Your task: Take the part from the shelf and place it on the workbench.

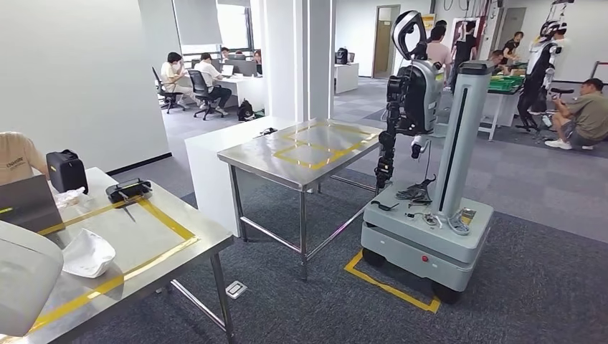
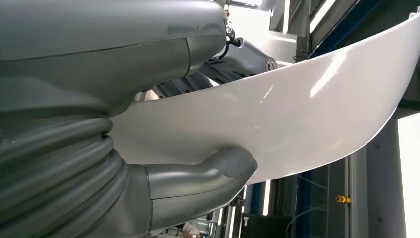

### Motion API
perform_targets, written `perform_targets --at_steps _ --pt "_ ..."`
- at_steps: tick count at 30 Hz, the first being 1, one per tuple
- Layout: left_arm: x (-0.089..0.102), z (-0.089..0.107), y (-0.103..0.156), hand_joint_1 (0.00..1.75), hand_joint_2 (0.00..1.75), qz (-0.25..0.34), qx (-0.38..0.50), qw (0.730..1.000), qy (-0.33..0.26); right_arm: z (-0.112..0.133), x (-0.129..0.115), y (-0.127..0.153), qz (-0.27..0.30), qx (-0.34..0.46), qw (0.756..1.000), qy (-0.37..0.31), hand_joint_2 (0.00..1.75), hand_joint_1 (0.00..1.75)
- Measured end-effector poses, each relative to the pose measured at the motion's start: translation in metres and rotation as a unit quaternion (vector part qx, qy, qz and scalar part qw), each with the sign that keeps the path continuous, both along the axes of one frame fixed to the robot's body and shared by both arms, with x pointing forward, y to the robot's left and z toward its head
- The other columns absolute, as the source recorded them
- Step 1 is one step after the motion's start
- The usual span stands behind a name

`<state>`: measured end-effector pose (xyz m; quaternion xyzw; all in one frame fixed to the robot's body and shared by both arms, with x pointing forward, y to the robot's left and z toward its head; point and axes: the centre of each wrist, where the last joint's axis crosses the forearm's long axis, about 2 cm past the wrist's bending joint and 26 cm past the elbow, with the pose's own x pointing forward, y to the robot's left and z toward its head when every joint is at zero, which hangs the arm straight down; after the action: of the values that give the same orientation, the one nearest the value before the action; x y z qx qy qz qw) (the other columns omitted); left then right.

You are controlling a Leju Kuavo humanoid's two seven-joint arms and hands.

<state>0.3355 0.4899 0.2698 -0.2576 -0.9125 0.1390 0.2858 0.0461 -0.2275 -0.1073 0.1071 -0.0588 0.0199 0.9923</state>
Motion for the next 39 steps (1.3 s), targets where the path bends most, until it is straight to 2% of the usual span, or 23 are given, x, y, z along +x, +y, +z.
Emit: perform_targets --at_steps 4,20,39 --pt "-0.0021 -0.0059 -0.0010 1.75 1.75 -0.001 -0.002 1.000 0.008 -0.0005 -0.0043 0.0002 0.000 0.000 1.000 0.004 0.00 0.00" --pt "-0.0054 -0.0097 -0.0013 1.75 1.75 0.000 0.000 1.000 0.009 -0.0006 -0.0061 0.0004 -0.003 0.001 1.000 0.000 0.00 0.00" --pt "-0.0009 -0.0017 0.0034 1.75 1.75 0.016 0.017 1.000 0.015 -0.0002 -0.0024 0.0010 -0.006 0.000 1.000 0.004 0.00 0.00"
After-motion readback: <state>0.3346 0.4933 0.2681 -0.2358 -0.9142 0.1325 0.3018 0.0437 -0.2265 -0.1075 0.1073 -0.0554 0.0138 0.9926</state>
